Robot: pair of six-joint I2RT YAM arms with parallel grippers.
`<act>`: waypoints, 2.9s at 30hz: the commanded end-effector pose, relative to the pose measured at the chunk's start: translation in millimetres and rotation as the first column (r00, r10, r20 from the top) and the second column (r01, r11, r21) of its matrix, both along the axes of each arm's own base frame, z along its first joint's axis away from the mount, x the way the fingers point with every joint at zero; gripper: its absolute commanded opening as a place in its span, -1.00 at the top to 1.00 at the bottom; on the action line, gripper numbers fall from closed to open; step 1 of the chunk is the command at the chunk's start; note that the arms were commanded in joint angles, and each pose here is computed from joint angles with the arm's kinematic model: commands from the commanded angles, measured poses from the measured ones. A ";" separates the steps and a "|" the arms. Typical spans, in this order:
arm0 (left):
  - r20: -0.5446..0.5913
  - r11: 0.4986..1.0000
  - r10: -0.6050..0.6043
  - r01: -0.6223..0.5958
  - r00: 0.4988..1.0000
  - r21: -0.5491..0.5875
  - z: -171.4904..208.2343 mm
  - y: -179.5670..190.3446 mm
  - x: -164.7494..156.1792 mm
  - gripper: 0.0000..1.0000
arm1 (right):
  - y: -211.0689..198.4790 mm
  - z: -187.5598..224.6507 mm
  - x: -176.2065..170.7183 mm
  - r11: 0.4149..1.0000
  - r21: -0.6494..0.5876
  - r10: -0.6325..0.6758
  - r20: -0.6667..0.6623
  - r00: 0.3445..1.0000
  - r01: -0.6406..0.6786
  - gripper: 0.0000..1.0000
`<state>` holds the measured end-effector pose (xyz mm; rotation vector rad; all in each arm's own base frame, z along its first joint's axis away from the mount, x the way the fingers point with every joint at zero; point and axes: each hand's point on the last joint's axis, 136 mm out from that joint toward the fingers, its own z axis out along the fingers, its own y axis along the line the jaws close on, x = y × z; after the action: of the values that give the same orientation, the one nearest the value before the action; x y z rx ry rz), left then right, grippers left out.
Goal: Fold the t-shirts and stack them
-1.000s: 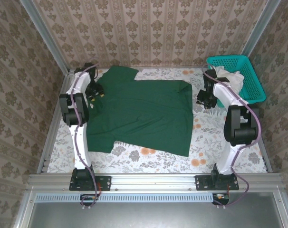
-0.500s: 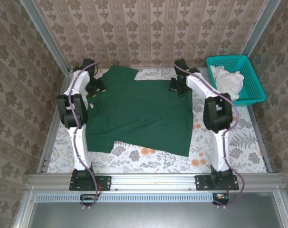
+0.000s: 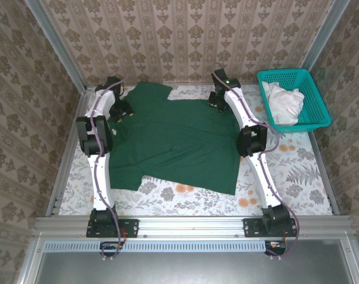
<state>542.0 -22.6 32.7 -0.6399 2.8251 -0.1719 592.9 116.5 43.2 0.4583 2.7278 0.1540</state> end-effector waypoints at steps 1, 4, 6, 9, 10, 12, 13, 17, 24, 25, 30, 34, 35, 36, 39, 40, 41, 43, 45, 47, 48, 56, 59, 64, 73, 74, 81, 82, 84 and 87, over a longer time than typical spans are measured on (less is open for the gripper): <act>-0.077 0.995 0.082 -0.077 0.994 0.067 -27.0 31.9 -8.6 -0.07 | -38.4 3.3 -15.4 0.996 -0.083 -0.012 -0.068 0.998 0.006 0.48; -0.072 0.989 0.123 -0.116 0.990 0.089 -26.7 47.6 -6.7 -0.08 | -58.4 7.3 -14.9 0.993 -0.117 -0.013 -0.068 0.998 0.005 0.47; -0.067 0.985 0.143 -0.136 0.987 0.103 -24.2 57.9 -5.3 -0.08 | -73.7 11.0 -13.6 0.990 -0.137 -0.025 -0.063 0.998 0.016 0.47; -0.051 0.983 0.163 -0.157 0.985 0.100 -19.4 67.3 -1.9 -0.08 | -92.6 18.6 -11.1 0.985 -0.167 -0.042 -0.046 0.998 0.034 0.46; -0.044 0.982 0.167 -0.163 0.985 0.099 -16.6 70.3 -0.6 -0.08 | -95.9 21.8 -10.0 0.985 -0.170 -0.046 -0.037 0.998 0.039 0.46; -0.020 0.982 0.172 -0.170 0.985 0.086 -8.3 72.9 3.4 -0.08 | -100.0 36.0 -7.6 0.983 -0.180 -0.043 -0.008 0.999 0.041 0.45; -0.008 0.982 0.175 -0.174 0.985 0.075 -3.9 73.7 5.5 -0.09 | -100.9 42.0 -7.6 0.982 -0.186 -0.040 0.001 0.999 0.040 0.44; 0.053 0.986 0.165 -0.166 0.985 0.016 21.5 65.5 14.5 -0.15 | -96.5 80.9 -13.8 0.982 -0.184 -0.034 0.046 0.998 0.042 0.42; 0.161 0.991 0.130 -0.124 0.978 -0.049 80.7 41.2 17.0 -0.50 | -53.2 146.7 -53.8 0.977 -0.207 0.068 0.071 0.995 -0.052 0.26; 0.175 0.992 0.128 -0.122 0.976 -0.045 88.0 39.6 14.4 -0.54 | -45.7 151.2 -62.1 0.977 -0.202 0.084 0.060 0.995 -0.071 0.21; 0.175 0.991 0.130 -0.132 0.976 -0.003 111.2 30.3 -24.5 -0.63 | -21.4 160.5 -100.5 0.974 -0.182 0.131 -0.029 0.991 -0.134 0.02; 0.075 0.996 0.055 -0.059 0.996 0.060 108.8 8.8 -82.4 -0.63 | -35.0 176.9 -120.0 0.978 -0.181 0.094 -0.054 0.994 -0.102 -0.18; 0.064 0.997 0.021 -0.026 0.998 0.079 111.3 2.3 -96.5 -0.63 | -41.7 183.6 -122.9 0.980 -0.181 0.080 -0.049 0.996 -0.088 -0.21; 0.048 0.996 0.003 -0.007 0.999 0.091 110.3 -1.0 -108.3 -0.63 | -47.6 189.5 -124.7 0.983 -0.170 0.067 -0.041 0.997 -0.073 -0.22; -0.022 0.993 -0.019 0.022 1.000 0.115 104.2 -6.8 -145.6 -0.63 | -61.3 203.0 -134.2 0.996 -0.081 0.043 -0.049 0.998 -0.047 -0.24; -0.043 0.993 -0.025 0.029 0.999 0.118 102.0 -8.9 -156.1 -0.63 | -64.9 205.8 -139.0 0.998 -0.052 0.039 -0.062 0.997 -0.042 -0.24; -0.062 0.993 -0.034 0.041 0.997 0.111 99.1 -12.3 -165.0 -0.61 | -68.1 211.3 -144.2 0.999 -0.034 0.033 -0.065 0.997 -0.035 -0.24; -0.086 0.994 -0.053 0.061 0.995 0.094 95.4 -19.1 -177.4 -0.55 | -73.0 226.5 -154.7 0.999 -0.029 0.025 -0.050 0.998 -0.026 -0.25; -0.112 0.994 -0.077 0.085 0.991 0.069 87.9 -27.5 -188.2 -0.51 | -74.6 239.5 -167.6 0.999 -0.041 0.028 -0.043 0.999 -0.030 -0.25; -0.118 0.992 -0.111 0.117 0.987 0.052 77.6 -37.5 -190.7 -0.46 | -75.4 250.3 -181.5 0.996 -0.075 0.038 -0.039 0.999 -0.041 -0.25; -0.122 0.991 -0.122 0.129 0.985 0.047 70.4 -42.0 -190.8 -0.45 | -74.2 253.7 -187.9 0.993 -0.105 0.044 -0.037 0.998 -0.048 -0.24; -0.151 0.990 -0.139 0.143 0.979 0.013 22.0 -66.6 -178.2 -0.31 | 7.6 146.4 -224.1 0.978 0.204 0.018 0.094 0.995 -0.037 -0.04; -0.197 0.988 -0.141 0.149 0.970 0.030 2.8 -63.3 -176.3 -0.30 | 24.1 87.8 -228.6 0.979 0.202 0.025 0.049 0.999 -0.034 0.08; -0.242 0.989 -0.133 0.145 0.961 0.034 -21.9 -61.9 -171.6 -0.24 | 47.3 26.2 -219.8 0.987 0.146 0.082 -0.071 0.994 -0.071 0.21; -0.267 0.997 -0.071 0.066 0.961 -0.028 -44.6 -79.2 -154.9 -0.23 | 12.9 -31.1 -192.8 0.999 0.050 0.013 -0.204 0.979 -0.002 0.23; -0.267 0.998 -0.066 0.059 0.961 -0.033 -45.4 -81.6 -151.7 -0.24 | 5.1 -34.4 -188.7 0.999 0.036 -0.007 -0.218 0.976 0.015 0.23; -0.225 0.995 -0.014 -0.008 0.974 -0.098 -38.4 -100.9 -116.2 -0.33 | -20.2 -32.1 -141.4 0.994 0.054 -0.080 -0.199 0.977 0.092 0.17; -0.214 0.994 -0.016 -0.007 0.977 -0.108 -33.9 -103.9 -109.2 -0.36 | -21.4 -28.8 -134.5 0.995 0.044 -0.076 -0.193 0.978 0.086 0.11; -0.183 0.993 -0.026 0.005 0.983 -0.115 -18.6 -107.3 -94.0 -0.47 | -21.0 -18.8 -118.4 0.994 0.063 -0.074 -0.177 0.982 0.086 0.01; -0.112 0.995 -0.050 0.040 0.992 -0.088 14.7 -102.8 -80.0 -0.70 | -23.0 12.2 -105.2 0.992 0.088 -0.077 -0.121 0.990 0.088 -0.15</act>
<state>452.3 -123.6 31.0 -0.6520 2.9872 -0.2593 488.4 99.0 33.3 0.6403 2.8167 0.2674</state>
